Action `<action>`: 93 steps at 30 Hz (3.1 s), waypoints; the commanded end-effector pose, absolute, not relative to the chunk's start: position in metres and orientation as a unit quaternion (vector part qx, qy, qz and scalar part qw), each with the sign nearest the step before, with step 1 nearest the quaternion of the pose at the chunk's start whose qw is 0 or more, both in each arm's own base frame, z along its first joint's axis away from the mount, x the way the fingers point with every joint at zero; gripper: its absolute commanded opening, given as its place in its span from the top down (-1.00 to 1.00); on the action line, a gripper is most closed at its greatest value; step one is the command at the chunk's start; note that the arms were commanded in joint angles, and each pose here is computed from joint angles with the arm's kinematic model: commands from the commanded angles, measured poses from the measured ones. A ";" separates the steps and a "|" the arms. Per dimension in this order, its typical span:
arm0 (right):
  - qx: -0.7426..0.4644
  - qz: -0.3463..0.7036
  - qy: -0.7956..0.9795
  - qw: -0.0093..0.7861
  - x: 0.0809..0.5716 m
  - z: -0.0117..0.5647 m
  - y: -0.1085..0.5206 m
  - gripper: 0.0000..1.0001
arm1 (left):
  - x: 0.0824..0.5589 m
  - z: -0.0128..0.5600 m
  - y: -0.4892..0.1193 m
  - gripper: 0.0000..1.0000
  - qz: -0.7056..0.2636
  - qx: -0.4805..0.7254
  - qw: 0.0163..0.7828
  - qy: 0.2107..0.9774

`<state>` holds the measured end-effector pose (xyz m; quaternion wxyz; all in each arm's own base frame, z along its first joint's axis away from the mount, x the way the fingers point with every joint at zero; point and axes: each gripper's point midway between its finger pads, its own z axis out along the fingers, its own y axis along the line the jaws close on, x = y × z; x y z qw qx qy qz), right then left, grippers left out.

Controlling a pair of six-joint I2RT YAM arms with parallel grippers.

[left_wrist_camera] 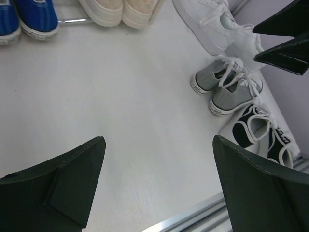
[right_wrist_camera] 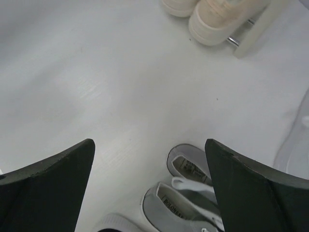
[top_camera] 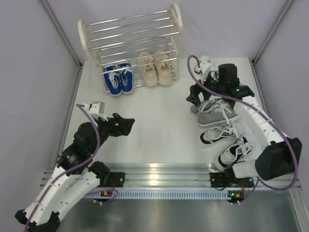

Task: Place and organize the shoes onto the shoe shelf
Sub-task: Pick up the shoe at the center of the board.

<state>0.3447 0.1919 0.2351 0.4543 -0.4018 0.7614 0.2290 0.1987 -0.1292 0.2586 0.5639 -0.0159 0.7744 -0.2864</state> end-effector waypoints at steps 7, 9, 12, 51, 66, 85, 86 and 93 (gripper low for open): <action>-0.272 0.130 0.825 0.479 0.341 0.232 0.101 -0.87 | 0.196 0.252 -0.185 -0.96 -0.378 -0.004 0.446 0.811; -0.260 0.084 0.838 0.473 0.341 0.218 0.084 -0.88 | 0.197 0.246 -0.191 -0.95 -0.380 0.004 0.431 0.819; -0.255 0.049 0.847 0.464 0.344 0.204 0.069 -0.87 | 0.198 0.239 -0.199 -0.95 -0.383 0.012 0.409 0.828; -0.228 0.001 0.908 0.352 0.347 0.136 0.045 -0.36 | 0.175 0.192 -0.187 -0.95 -0.404 -0.014 0.402 0.822; -0.281 0.030 0.850 0.445 0.377 0.197 0.075 -0.47 | 0.176 0.181 -0.188 -0.96 -0.399 -0.021 0.389 0.830; -0.446 -0.052 0.828 0.335 0.411 0.152 0.090 -0.49 | 0.171 0.174 -0.189 -0.96 -0.411 -0.033 0.378 0.829; -0.447 -0.061 0.833 0.320 0.413 0.142 0.086 -0.48 | 0.170 0.173 -0.189 -0.96 -0.411 -0.033 0.377 0.829; -0.450 -0.070 0.840 0.296 0.427 0.115 0.082 -0.33 | 0.170 0.172 -0.189 -0.96 -0.412 -0.034 0.375 0.830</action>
